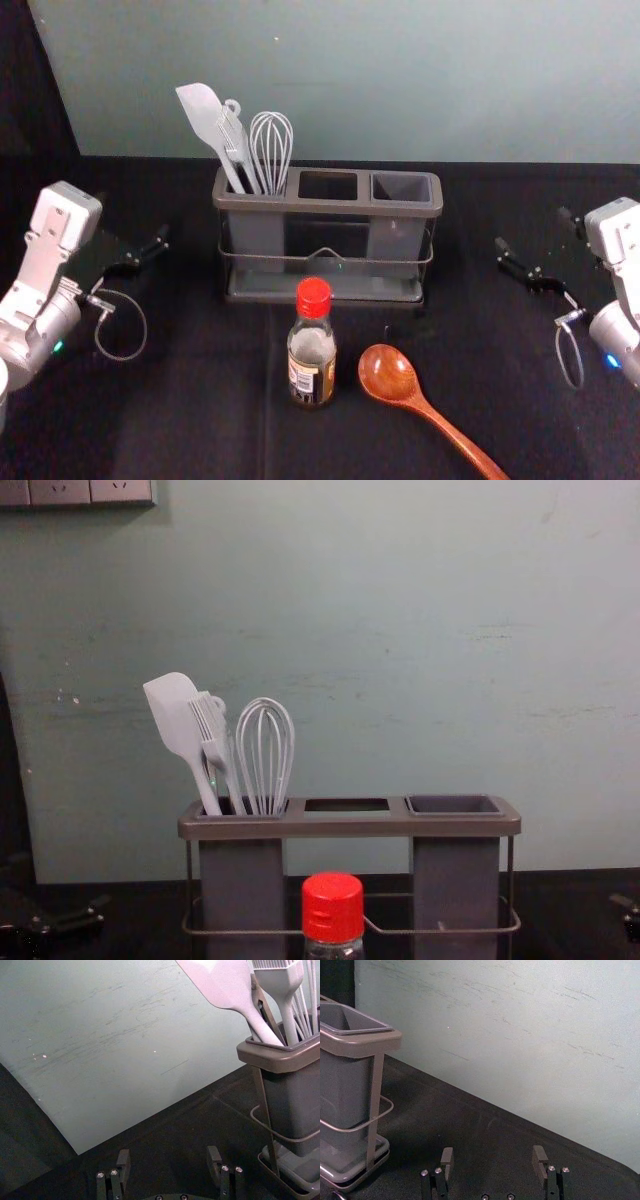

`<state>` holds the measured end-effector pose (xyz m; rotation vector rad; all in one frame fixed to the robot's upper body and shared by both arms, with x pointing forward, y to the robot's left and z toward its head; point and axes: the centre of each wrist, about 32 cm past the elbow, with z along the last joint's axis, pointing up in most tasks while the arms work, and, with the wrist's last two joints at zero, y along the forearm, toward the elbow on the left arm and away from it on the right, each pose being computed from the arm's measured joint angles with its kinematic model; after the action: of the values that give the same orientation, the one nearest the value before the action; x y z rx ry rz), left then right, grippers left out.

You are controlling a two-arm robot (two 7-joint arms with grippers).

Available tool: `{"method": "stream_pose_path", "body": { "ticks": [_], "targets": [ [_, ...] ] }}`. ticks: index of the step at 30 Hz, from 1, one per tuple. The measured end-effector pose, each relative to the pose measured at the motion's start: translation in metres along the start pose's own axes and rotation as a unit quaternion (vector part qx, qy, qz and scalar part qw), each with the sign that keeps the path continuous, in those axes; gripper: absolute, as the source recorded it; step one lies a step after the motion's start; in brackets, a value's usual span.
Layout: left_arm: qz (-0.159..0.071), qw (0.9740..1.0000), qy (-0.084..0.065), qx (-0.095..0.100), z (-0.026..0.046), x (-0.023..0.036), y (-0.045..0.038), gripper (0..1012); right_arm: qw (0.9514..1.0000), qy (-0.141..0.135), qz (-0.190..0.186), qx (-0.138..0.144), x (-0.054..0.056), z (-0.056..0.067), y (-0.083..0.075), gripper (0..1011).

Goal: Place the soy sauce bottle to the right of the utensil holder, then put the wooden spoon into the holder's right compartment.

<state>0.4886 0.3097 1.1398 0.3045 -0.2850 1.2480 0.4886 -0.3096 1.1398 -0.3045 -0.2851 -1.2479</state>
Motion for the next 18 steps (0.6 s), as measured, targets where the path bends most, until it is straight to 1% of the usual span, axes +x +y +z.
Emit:
{"method": "stream_pose_path", "body": {
  "ticks": [18],
  "targets": [
    [0.0,1.0,0.0,0.0,0.0,0.0,0.0,1005,1.0,0.0,0.0,0.0,0.0,0.0,0.0,1004]
  ]
}}
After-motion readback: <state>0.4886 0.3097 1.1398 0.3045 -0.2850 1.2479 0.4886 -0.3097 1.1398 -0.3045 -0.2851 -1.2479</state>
